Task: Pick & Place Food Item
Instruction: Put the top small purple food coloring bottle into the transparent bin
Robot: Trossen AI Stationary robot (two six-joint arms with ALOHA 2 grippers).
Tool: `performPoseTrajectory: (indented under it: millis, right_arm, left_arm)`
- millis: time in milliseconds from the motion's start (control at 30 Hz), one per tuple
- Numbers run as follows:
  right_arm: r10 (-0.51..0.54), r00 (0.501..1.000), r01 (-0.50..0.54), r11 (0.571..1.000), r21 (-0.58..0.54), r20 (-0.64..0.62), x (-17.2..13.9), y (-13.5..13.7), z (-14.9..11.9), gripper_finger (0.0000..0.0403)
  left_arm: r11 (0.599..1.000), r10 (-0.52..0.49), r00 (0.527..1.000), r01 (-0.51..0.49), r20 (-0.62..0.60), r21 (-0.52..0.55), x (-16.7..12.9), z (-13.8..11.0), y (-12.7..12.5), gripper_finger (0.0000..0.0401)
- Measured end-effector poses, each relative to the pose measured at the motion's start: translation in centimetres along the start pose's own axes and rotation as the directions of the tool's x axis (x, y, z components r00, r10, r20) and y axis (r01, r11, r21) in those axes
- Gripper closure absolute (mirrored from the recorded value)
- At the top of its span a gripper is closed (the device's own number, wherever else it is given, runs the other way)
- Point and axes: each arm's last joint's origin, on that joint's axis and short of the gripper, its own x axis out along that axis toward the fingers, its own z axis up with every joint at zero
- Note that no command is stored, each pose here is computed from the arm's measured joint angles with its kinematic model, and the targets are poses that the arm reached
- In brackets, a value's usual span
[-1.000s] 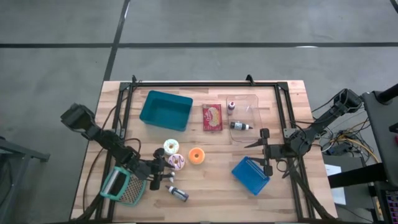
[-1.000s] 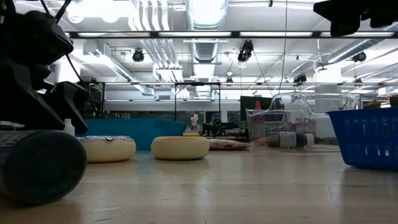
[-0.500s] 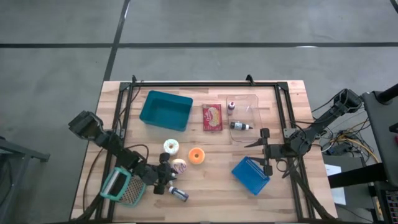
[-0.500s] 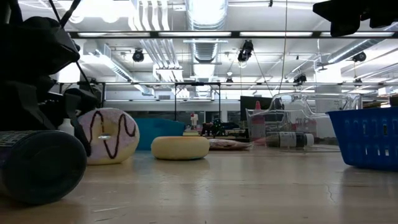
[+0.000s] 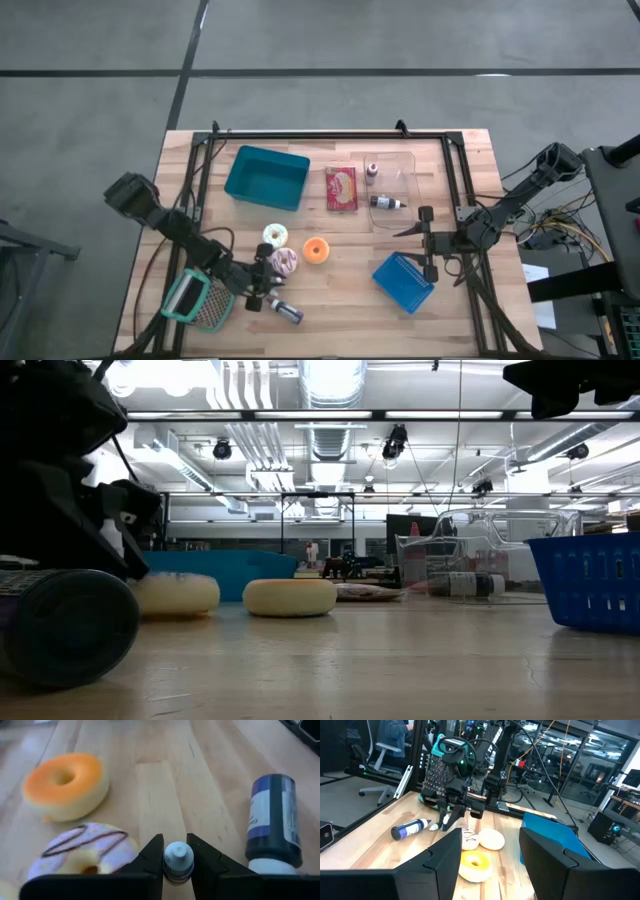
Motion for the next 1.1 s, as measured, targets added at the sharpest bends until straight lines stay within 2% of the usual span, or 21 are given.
performPoseTrajectory:
  millis: [200,533,900,1100]
  right_arm:
    - [0.000,1.000,0.000,1.000,0.003,0.000,0.0,0.0,0.0,0.0209]
    - [-0.023,0.999,0.024,0.999,0.032,-0.026,0.3,-0.2,-0.6,0.0209]
    - [-0.103,0.981,0.110,0.993,0.034,-0.167,2.7,-1.2,-3.0,0.0209]
    - [-0.106,0.974,0.110,0.994,0.005,-0.201,4.5,-1.8,-3.0,0.0209]
  left_arm:
    - [1.000,0.003,1.000,-0.004,0.014,0.028,-0.3,0.5,0.2,0.0341]
    - [0.990,0.113,0.989,-0.120,0.093,0.076,-0.7,2.4,2.5,0.0341]
    - [0.968,0.159,0.982,-0.175,0.099,0.182,0.5,7.2,8.8,0.0341]
    - [0.946,0.175,0.967,-0.217,0.186,0.239,0.4,11.1,12.6,0.0341]
